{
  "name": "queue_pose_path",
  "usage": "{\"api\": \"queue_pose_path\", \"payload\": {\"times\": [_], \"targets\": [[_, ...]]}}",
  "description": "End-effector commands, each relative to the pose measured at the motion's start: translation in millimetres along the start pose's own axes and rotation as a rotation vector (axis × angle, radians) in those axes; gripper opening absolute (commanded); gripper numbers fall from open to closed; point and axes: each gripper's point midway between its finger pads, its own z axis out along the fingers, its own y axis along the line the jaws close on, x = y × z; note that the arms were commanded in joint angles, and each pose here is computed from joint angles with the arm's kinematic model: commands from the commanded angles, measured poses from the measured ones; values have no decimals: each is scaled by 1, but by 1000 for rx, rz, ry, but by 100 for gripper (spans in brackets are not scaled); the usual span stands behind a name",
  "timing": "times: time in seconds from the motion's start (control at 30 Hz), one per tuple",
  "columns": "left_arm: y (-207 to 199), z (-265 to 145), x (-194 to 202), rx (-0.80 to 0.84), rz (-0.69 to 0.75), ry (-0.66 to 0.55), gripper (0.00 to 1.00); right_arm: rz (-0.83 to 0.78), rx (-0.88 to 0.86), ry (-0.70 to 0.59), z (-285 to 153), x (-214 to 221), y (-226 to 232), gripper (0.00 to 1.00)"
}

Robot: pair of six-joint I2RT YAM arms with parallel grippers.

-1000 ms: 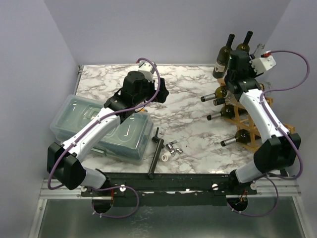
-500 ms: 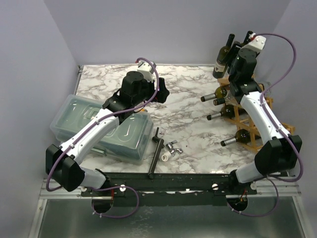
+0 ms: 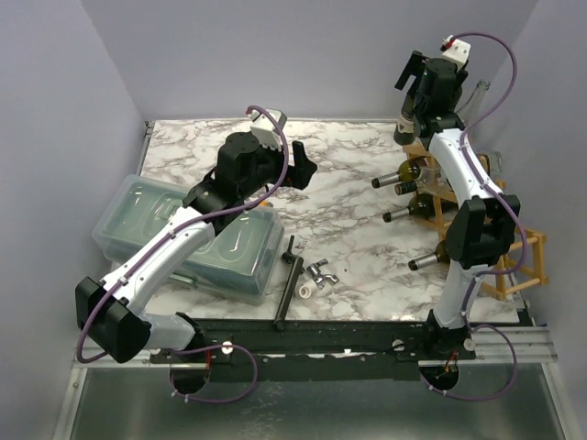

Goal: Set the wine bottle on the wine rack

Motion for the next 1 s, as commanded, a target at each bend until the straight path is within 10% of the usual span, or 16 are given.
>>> {"api": "queue_pose_path", "payload": {"times": [0.0,0.97], "targets": [[-11,-3,-6,57,-3,-36,93,-45,4,-7,22,5,-8,100],[-6,1,0,57,-11,-52,95,-140,63,-64,99,40,-25,93]]}}
